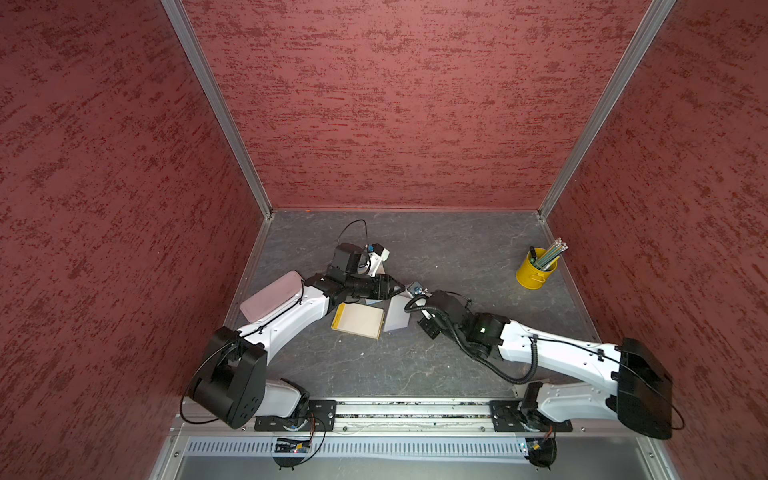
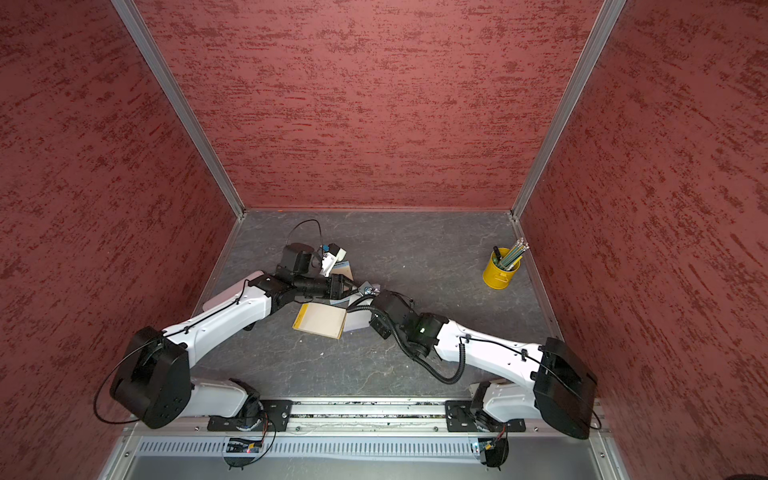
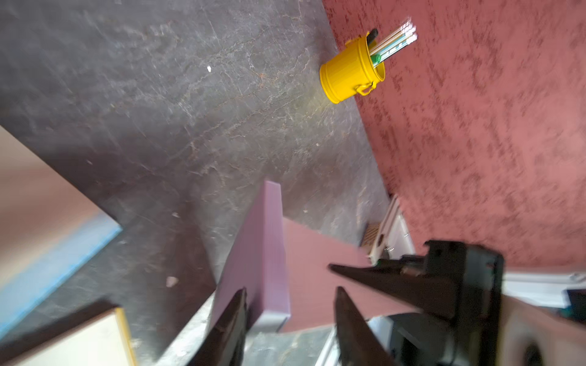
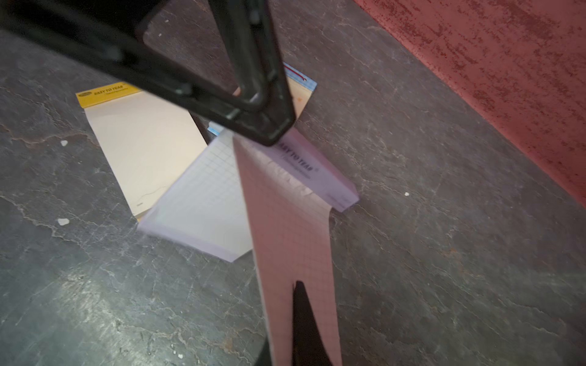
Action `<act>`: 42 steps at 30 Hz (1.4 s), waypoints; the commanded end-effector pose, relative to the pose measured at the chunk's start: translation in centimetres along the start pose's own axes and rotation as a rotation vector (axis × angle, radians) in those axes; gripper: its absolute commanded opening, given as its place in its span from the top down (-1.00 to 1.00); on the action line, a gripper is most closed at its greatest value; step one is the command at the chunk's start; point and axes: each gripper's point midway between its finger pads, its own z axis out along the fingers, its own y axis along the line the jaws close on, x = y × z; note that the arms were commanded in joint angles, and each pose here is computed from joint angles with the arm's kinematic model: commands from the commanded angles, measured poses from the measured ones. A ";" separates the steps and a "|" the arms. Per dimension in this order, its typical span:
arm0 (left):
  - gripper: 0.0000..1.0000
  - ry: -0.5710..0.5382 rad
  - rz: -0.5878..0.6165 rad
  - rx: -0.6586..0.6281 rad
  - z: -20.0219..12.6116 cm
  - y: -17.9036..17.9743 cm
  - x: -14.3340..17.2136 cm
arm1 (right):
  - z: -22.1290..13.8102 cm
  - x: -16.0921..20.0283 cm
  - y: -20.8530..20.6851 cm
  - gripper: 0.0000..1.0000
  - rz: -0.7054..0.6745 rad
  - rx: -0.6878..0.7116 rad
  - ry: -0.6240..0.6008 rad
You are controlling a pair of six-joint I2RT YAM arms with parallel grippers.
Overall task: Tear off pages from different memo pads
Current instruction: Tear off the paper from the memo pad.
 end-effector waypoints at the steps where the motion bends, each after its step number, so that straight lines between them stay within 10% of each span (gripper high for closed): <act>1: -0.46 -0.109 0.051 0.084 -1.8 -1.6 -1.7 | -0.6 -1.2 -1.0 1.00 -0.057 0.054 0.000; 8: -0.68 -0.322 0.197 -0.014 -5.2 -0.3 -1.5 | -0.5 -1.4 -1.3 1.00 -0.127 0.070 0.044; 16: -0.61 -0.260 0.453 -0.130 -1.6 -0.8 3.2 | -1.0 -2.1 -1.4 1.00 -0.154 0.060 0.042; 42: 0.42 -0.206 0.497 -0.073 2.0 0.3 1.8 | -1.4 -1.6 -1.2 1.00 -0.132 0.042 -0.007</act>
